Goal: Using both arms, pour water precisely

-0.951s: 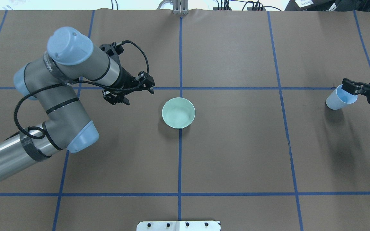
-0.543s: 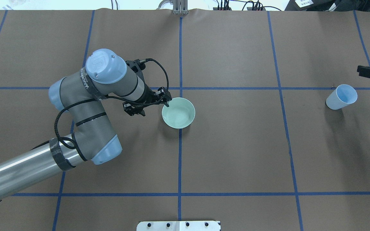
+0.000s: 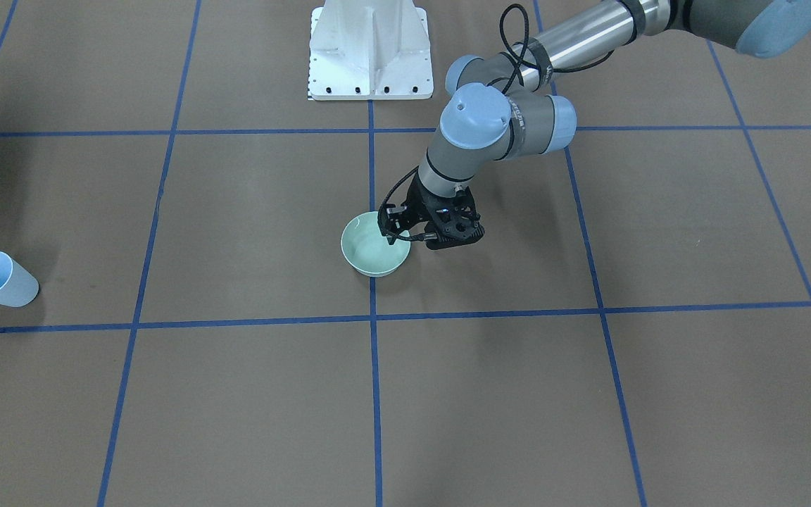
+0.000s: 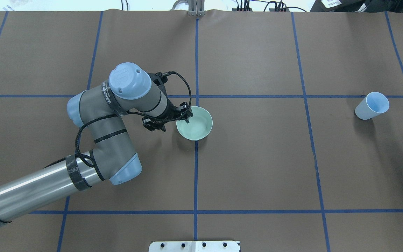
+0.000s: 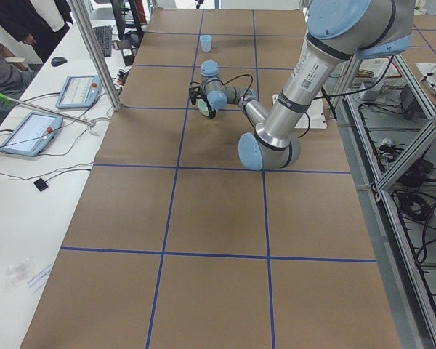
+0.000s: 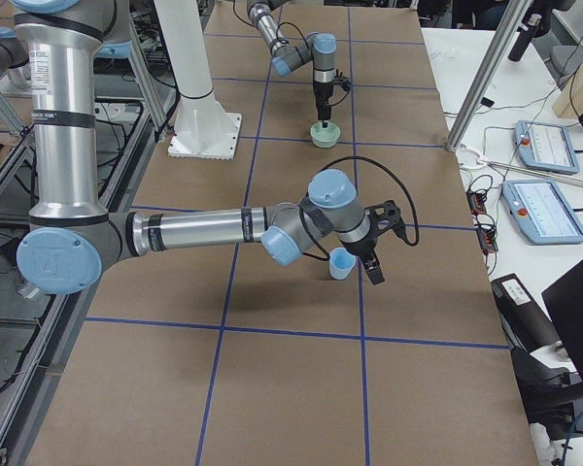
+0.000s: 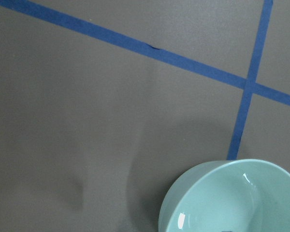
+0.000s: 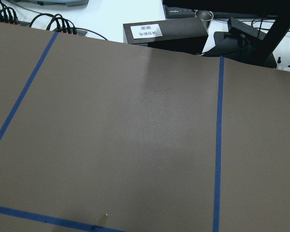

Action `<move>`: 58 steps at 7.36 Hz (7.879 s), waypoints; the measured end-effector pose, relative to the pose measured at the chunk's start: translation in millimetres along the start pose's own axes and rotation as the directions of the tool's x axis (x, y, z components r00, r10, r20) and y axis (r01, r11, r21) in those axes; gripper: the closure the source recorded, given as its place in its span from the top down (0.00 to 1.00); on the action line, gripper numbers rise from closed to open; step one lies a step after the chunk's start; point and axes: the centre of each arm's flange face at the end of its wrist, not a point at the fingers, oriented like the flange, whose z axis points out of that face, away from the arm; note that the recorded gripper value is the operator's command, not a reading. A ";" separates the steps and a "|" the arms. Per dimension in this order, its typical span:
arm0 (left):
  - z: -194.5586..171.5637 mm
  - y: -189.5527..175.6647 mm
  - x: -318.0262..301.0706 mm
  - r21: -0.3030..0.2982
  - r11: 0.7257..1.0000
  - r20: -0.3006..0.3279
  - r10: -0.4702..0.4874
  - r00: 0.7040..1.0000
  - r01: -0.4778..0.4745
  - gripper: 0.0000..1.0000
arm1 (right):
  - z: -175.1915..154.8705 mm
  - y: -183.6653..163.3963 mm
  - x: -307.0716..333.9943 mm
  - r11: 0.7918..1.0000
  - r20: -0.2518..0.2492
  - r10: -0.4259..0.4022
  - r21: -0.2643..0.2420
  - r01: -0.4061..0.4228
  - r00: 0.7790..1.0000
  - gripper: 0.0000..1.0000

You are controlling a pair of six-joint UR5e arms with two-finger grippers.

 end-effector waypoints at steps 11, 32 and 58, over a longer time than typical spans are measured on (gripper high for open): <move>-121.5 -78.9 -212.8 0.013 0.987 0.019 0.158 0.987 -0.158 0.00 | -15.5 -35.6 37.5 0.984 0.113 -0.083 -0.146 0.099 0.990 1.00; -336.1 -205.4 -568.7 0.032 0.934 0.218 0.342 0.914 -0.357 1.00 | 13.0 -17.6 34.8 0.958 0.111 0.006 -0.286 0.026 0.994 1.00; -368.3 -172.3 -544.2 0.012 0.941 0.178 0.330 0.927 -0.337 1.00 | 0.0 25.0 40.5 0.958 0.090 0.052 -0.285 -0.024 0.995 1.00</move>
